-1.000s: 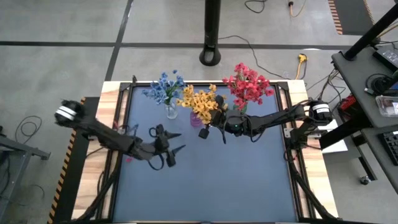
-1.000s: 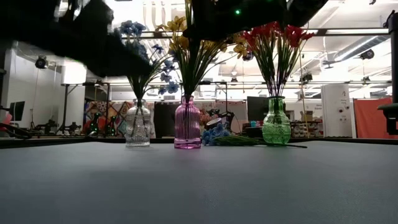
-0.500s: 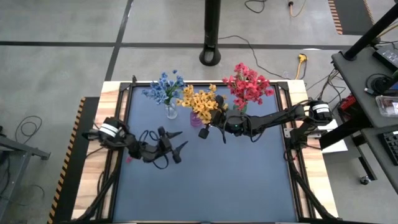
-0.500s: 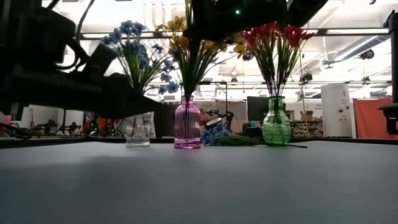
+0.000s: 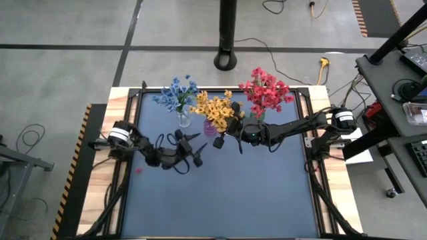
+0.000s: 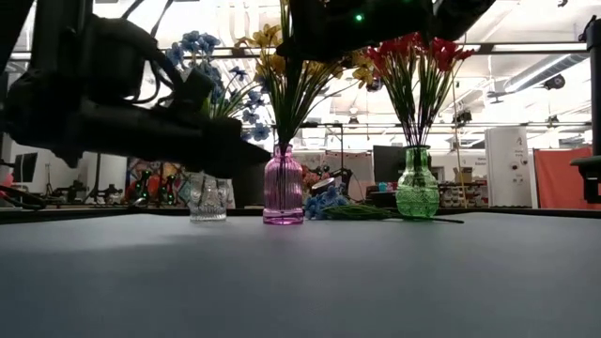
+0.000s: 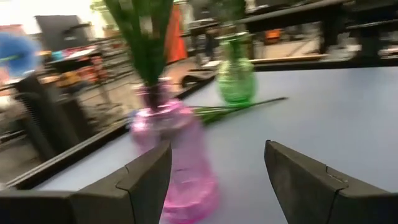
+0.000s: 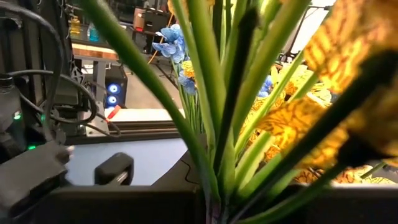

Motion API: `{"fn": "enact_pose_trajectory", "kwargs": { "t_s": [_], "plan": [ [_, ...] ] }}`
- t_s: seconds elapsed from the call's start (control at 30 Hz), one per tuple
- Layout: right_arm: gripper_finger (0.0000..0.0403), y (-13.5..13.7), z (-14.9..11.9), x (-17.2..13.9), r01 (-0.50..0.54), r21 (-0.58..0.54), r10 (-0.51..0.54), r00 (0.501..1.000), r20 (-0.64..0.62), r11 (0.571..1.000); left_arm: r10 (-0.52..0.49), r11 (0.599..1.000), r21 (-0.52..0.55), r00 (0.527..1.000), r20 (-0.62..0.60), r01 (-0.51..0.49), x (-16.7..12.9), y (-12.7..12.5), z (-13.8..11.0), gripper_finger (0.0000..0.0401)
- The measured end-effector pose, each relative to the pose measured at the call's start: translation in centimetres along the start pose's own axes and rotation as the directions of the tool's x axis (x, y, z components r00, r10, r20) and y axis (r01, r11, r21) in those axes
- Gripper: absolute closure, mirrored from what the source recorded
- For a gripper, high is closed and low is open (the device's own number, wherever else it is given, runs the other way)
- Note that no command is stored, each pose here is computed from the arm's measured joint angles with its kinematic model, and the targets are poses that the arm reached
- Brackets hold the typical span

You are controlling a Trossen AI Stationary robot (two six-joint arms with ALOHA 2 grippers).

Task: Sort flowers into vase by color
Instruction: Put the yellow flowers into the violet vase

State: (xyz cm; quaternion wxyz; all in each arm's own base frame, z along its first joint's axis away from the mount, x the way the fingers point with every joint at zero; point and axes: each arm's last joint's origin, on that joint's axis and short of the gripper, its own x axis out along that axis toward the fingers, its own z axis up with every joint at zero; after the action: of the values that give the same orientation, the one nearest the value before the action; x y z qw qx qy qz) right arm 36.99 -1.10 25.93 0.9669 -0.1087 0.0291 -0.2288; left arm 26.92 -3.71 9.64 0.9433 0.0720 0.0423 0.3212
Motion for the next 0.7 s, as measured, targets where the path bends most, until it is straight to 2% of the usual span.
{"fn": "enact_pose_trajectory", "kwargs": {
  "t_s": [0.1,0.23,0.4,0.57,0.7],
  "plan": [
    [0.0381,0.0,0.0,0.0,0.0,-0.003,0.0,1.0,-0.002,1.0,0.03,1.0,0.0,1.0,-0.008,-0.03,0.1,0.3,-0.1,0.0162],
    [0.0381,0.0,0.0,0.0,0.0,-0.005,0.0,1.0,-0.001,1.0,-0.021,1.0,-0.004,1.0,-0.014,0.021,0.1,0.2,-0.3,0.0159],
    [0.0381,0.0,0.0,0.0,0.0,-0.005,0.0,1.0,-0.002,1.0,-0.012,1.0,-0.022,1.0,-0.015,0.012,0.3,0.4,-0.3,0.0127],
    [0.0381,0.0,0.0,0.0,0.0,-0.006,0.0,1.0,-0.002,1.0,0.15,0.988,-0.017,0.988,-0.029,-0.151,1.3,0.3,0.1,0.0075],
    [0.0381,0.0,0.0,0.0,0.0,-0.006,0.0,1.0,-0.001,1.0,0.143,0.988,-0.058,0.99,-0.005,-0.143,1.9,-0.5,1.0,0.0055]
  ]
}}
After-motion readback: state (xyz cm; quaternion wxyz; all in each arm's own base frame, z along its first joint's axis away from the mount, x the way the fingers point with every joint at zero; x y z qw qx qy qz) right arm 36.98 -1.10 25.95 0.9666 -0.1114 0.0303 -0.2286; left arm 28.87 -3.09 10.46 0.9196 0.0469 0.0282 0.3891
